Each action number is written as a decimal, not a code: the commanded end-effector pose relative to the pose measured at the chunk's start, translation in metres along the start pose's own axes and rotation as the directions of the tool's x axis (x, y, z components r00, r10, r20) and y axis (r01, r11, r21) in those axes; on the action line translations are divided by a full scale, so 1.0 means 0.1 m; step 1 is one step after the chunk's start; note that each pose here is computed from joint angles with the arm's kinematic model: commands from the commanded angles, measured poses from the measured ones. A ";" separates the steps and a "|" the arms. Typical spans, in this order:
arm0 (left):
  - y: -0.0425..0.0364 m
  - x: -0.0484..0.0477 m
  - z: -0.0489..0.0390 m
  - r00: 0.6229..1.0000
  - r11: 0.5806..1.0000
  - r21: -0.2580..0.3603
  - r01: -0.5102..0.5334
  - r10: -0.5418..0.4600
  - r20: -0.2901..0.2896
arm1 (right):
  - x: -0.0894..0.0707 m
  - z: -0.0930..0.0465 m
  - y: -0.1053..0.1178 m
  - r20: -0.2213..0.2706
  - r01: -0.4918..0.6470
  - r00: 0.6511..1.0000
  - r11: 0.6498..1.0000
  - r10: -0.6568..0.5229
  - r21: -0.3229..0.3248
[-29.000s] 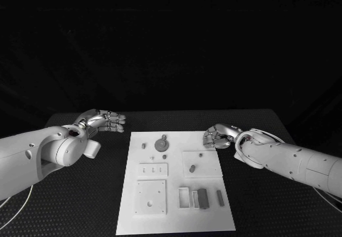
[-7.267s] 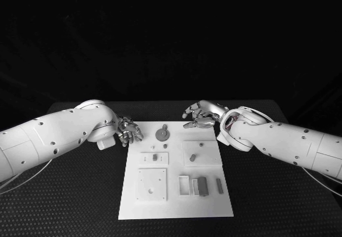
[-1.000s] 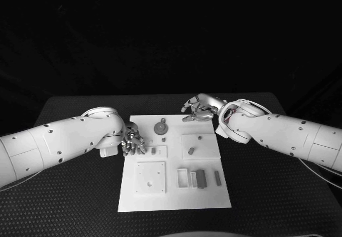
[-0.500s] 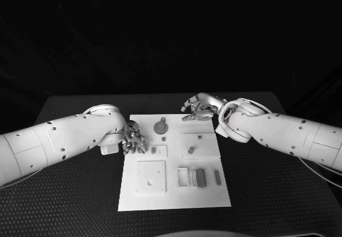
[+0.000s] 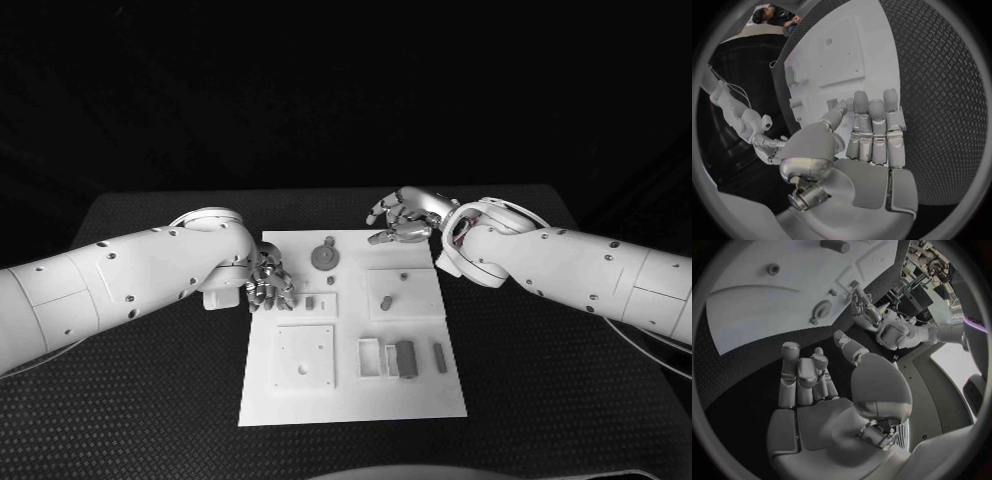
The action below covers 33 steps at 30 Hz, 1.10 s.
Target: Assemble the parts on the task board
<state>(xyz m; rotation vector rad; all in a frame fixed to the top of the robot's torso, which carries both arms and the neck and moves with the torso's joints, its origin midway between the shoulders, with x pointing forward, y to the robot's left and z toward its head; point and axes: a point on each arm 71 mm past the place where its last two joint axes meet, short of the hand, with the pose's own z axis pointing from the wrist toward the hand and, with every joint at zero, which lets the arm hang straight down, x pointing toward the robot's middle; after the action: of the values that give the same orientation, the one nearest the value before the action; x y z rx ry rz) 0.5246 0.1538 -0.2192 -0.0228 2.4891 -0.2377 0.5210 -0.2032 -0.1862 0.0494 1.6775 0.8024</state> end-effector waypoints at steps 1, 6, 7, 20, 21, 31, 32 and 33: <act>0.008 0.060 0.046 0.999 0.999 -0.024 -0.033 0.033 -0.018 | 0.01 0.00 0.01 -0.011 -0.001 1.000 1.000 0.001 -0.007; -0.002 0.047 0.057 1.000 0.999 -0.025 -0.027 0.027 -0.001 | 0.01 0.01 0.01 -0.010 -0.001 1.000 1.000 0.001 -0.008; -0.002 0.043 0.058 1.000 0.999 -0.025 -0.026 0.027 0.005 | 0.01 0.01 0.01 -0.011 -0.001 1.000 1.000 0.001 -0.008; -0.001 0.033 0.063 1.000 0.999 -0.031 -0.022 0.023 0.011 | 0.01 0.01 0.01 -0.010 -0.001 1.000 1.000 0.001 -0.008; 0.000 0.036 0.064 1.000 0.999 -0.031 -0.023 0.023 0.007 | 0.01 0.01 0.01 -0.010 -0.001 1.000 1.000 0.001 -0.008; 0.000 0.053 0.062 0.999 0.999 -0.031 -0.039 0.038 -0.016 | 0.01 0.00 0.01 -0.010 -0.001 1.000 1.000 0.001 -0.007; -0.001 0.054 0.062 0.999 0.999 -0.031 -0.039 0.039 -0.017 | 0.01 0.00 0.01 -0.010 -0.001 1.000 1.000 0.000 -0.007; 0.001 0.054 0.062 0.999 0.999 -0.031 -0.040 0.039 -0.017 | 0.01 0.00 0.01 -0.010 -0.001 1.000 1.000 0.000 -0.007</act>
<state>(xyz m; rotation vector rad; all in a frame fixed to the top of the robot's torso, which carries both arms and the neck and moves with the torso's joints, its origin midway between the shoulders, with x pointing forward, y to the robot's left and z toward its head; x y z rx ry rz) 0.5268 0.1505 -0.2205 -0.0105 2.4825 -0.2228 0.5213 -0.2030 -0.1864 0.0499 1.6776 0.8026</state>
